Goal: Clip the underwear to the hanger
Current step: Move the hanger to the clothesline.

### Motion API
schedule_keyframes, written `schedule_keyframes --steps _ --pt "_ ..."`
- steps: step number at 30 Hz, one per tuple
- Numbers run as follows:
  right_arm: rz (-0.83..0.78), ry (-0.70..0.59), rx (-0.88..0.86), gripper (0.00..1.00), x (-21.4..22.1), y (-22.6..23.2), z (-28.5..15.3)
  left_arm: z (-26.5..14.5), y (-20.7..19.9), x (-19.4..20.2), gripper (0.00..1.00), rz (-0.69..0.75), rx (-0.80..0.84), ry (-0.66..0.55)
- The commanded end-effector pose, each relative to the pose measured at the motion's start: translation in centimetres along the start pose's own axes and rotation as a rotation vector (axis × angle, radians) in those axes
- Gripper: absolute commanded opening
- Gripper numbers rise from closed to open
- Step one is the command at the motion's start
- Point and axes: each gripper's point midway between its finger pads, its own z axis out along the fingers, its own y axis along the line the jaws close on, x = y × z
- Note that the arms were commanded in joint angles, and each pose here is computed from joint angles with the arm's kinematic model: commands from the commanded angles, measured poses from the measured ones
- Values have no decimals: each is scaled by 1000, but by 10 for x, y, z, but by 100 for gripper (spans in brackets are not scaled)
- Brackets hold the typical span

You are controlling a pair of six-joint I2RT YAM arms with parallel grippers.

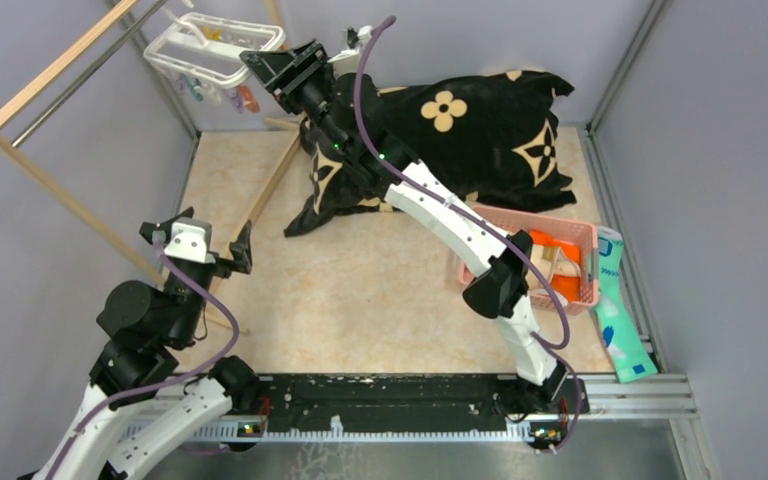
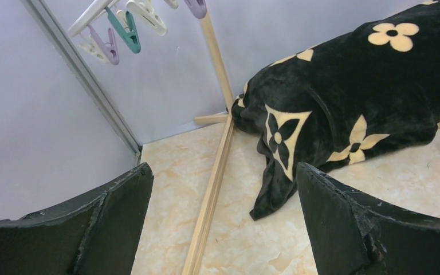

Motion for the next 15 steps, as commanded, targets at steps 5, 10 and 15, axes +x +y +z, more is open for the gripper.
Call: schedule_keyframes --steps 5,10,15 --pt "100 9 -33 50 -9 3 3 1 -5 0 100 3 26 1" --pt "108 -2 3 49 -15 -19 11 2 -6 -3 100 18 35 -13" --pt "112 -5 21 37 -20 -31 15 4 -2 -8 100 87 27 -40"
